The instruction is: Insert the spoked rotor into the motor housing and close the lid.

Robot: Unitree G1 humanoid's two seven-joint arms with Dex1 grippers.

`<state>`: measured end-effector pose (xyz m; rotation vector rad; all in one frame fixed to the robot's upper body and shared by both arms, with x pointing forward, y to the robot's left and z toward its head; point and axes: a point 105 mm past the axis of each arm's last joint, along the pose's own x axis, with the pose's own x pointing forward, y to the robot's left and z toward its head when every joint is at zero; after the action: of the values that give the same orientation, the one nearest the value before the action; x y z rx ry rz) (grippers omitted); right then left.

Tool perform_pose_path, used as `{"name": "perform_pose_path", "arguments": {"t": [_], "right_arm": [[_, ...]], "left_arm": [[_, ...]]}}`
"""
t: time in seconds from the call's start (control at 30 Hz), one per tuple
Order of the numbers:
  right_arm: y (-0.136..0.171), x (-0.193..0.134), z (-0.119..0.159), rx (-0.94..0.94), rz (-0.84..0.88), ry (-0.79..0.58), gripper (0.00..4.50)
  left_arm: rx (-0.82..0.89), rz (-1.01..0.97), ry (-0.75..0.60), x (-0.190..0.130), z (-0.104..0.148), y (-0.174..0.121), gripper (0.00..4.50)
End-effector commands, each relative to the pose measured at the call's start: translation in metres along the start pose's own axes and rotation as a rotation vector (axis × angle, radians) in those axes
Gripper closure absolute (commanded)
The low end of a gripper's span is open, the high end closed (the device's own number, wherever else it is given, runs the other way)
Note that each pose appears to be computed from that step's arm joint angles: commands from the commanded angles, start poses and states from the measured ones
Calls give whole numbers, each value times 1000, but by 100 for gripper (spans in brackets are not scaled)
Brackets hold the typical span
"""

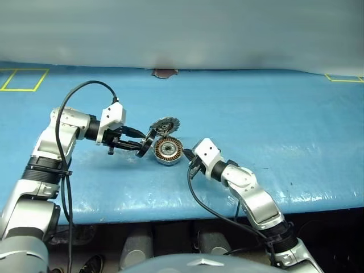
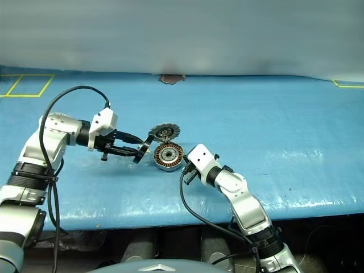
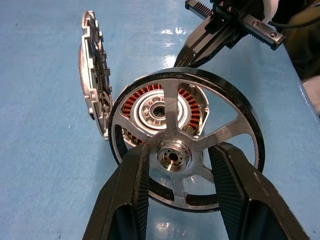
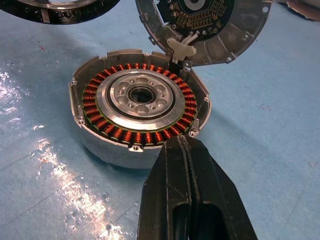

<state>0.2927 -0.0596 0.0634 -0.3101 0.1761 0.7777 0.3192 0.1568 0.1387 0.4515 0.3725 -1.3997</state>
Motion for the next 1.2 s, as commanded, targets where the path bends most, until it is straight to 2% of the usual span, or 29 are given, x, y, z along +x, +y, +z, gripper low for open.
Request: {"name": "perform_pose_path", "arguments": {"t": [0.03,0.3,0.67,0.77,1.2], "right_arm": [[-7,-6,9,-20,-34,-34,450],[-9,-8,7,-15,-58,-30,450],[-9,-8,4,-6,-63,-24,450],[-8,-9,4,-6,-64,-24,450],[-6,-8,4,8,-67,-30,450]], "left_arm": [[9,-3,-74,3,18,-2,281],[-6,1,-71,7,18,-2,281],[90,66,-12,38,16,9,281],[125,74,36,40,11,12,281],[152,73,85,43,9,17,281]]}}
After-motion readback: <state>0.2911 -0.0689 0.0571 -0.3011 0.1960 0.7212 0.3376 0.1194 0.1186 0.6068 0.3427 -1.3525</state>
